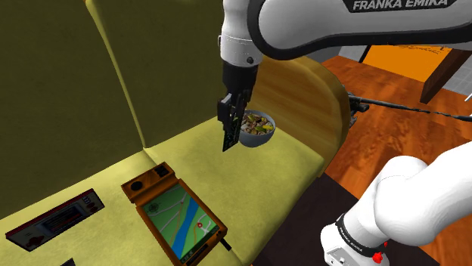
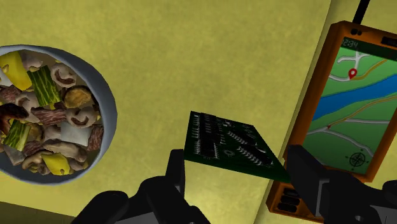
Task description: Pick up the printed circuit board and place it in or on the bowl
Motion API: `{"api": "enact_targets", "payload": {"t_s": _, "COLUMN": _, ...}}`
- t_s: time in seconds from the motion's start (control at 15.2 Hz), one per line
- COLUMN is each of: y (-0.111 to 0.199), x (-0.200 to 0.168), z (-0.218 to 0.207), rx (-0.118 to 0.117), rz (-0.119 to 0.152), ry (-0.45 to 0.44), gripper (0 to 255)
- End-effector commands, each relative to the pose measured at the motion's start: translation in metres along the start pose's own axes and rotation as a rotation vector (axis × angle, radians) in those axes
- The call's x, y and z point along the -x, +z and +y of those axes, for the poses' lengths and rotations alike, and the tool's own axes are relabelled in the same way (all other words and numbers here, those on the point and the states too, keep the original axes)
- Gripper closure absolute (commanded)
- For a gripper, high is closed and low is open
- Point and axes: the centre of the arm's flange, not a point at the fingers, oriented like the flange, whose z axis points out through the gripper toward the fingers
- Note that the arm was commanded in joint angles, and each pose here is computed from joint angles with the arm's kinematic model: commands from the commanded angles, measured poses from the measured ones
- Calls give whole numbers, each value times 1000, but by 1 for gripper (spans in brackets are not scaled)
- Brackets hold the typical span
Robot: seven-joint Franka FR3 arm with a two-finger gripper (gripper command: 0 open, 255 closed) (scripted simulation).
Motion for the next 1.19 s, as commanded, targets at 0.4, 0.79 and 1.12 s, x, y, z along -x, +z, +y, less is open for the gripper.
{"api": "enact_targets", "payload": {"t_s": 0.4, "y": -38, "x": 0, "z": 14, "rx": 0, "rz": 0, "ry": 0, "gripper": 255}}
{"api": "enact_targets", "payload": {"t_s": 0.79, "y": -54, "x": -4, "z": 91, "rx": 0, "rz": 0, "ry": 0, "gripper": 255}}
{"api": "enact_targets", "payload": {"t_s": 1.12, "y": -68, "x": -8, "z": 156, "rx": 0, "rz": 0, "ry": 0, "gripper": 255}}
